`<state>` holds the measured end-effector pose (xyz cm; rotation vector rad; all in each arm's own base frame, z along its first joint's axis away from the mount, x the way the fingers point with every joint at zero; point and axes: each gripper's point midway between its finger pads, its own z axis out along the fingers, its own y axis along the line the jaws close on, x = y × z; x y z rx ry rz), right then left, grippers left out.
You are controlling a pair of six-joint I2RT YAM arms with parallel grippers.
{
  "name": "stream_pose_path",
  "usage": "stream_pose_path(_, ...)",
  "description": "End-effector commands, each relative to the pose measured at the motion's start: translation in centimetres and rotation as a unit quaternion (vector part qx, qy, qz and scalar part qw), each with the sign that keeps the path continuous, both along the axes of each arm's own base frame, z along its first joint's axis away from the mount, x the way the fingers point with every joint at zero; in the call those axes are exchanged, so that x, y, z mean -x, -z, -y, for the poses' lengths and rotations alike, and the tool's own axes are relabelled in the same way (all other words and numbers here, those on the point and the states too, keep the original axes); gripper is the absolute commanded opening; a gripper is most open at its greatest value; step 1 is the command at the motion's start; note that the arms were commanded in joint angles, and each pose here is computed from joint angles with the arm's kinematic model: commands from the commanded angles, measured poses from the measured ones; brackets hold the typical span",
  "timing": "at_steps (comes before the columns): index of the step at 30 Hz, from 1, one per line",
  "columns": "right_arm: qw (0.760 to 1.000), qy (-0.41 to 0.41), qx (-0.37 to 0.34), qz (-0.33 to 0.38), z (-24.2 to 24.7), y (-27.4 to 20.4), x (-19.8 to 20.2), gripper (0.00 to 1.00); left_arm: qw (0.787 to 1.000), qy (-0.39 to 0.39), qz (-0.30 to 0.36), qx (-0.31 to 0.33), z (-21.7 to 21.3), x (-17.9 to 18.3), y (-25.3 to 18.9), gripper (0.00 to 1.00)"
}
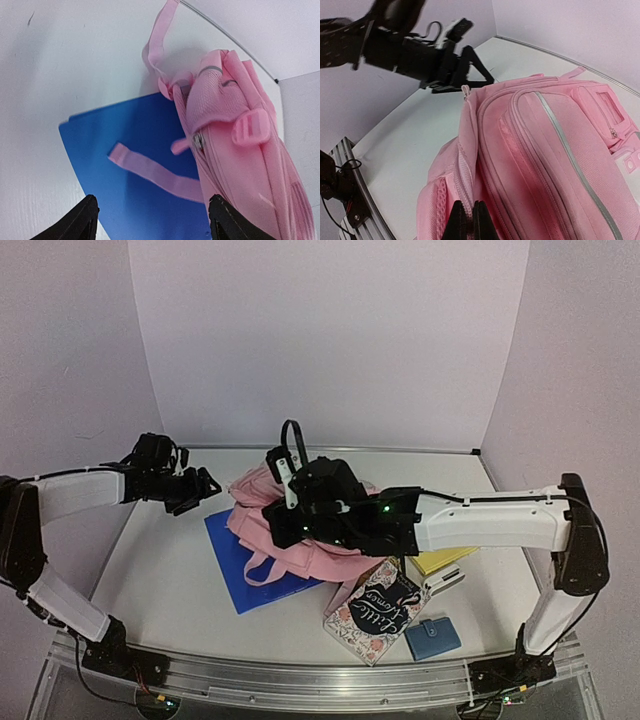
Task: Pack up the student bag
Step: Unzip the student bag at the center of the board.
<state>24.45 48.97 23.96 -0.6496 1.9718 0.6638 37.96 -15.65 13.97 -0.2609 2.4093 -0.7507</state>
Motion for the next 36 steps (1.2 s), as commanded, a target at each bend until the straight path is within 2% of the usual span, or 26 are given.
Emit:
stream_pose_path(1, 0.996, 0.083, -0.038, 0.011, -0.8, -1.0, -3.2, 0.0, 0.996, -0.02, -0.015, 0.084, 1.0, 3.7, -0.9, 0.79)
stream_pose_path(6, 0.998, 0.04, -0.035, -0.019, -4.8, 1.9, -3.0, 0.02, 0.992, -0.032, -0.012, 0.118, 0.8, 7.0, -1.1, 0.84)
stream_pose_path(10, 0.998, -0.011, -0.033, -0.044, -7.0, 3.5, -1.9, 0.26, 0.993, -0.038, -0.029, 0.112, 0.2, 8.3, 0.0, 0.88)
stream_pose_path(13, 0.999, -0.021, -0.022, -0.037, -6.4, 3.3, -1.5, 0.5, 0.992, -0.038, -0.045, 0.115, 0.2, 9.1, 0.9, 0.89)
stream_pose_path(17, 0.999, -0.042, 0.016, -0.031, -5.2, 4.0, -0.8, 0.66, 0.989, -0.038, -0.056, 0.132, 0.5, 9.7, 1.8, 0.9)
stream_pose_path(21, 0.992, -0.081, 0.076, -0.053, -4.7, 7.4, 0.6, 0.69, 0.986, -0.037, -0.071, 0.147, 0.8, 10.0, 2.7, 0.87)
stream_pose_path(26, 0.987, -0.073, 0.125, -0.065, -3.7, 10.9, 0.6, 0.64, 0.984, -0.032, -0.081, 0.157, 1.2, 10.1, 3.4, 0.74)
stream_pose_path(36, 0.986, -0.053, 0.146, -0.063, -3.9, 12.9, -0.4, 0.59, 0.982, 0.0, -0.068, 0.178, 2.6, 8.9, 3.1, 0.63)
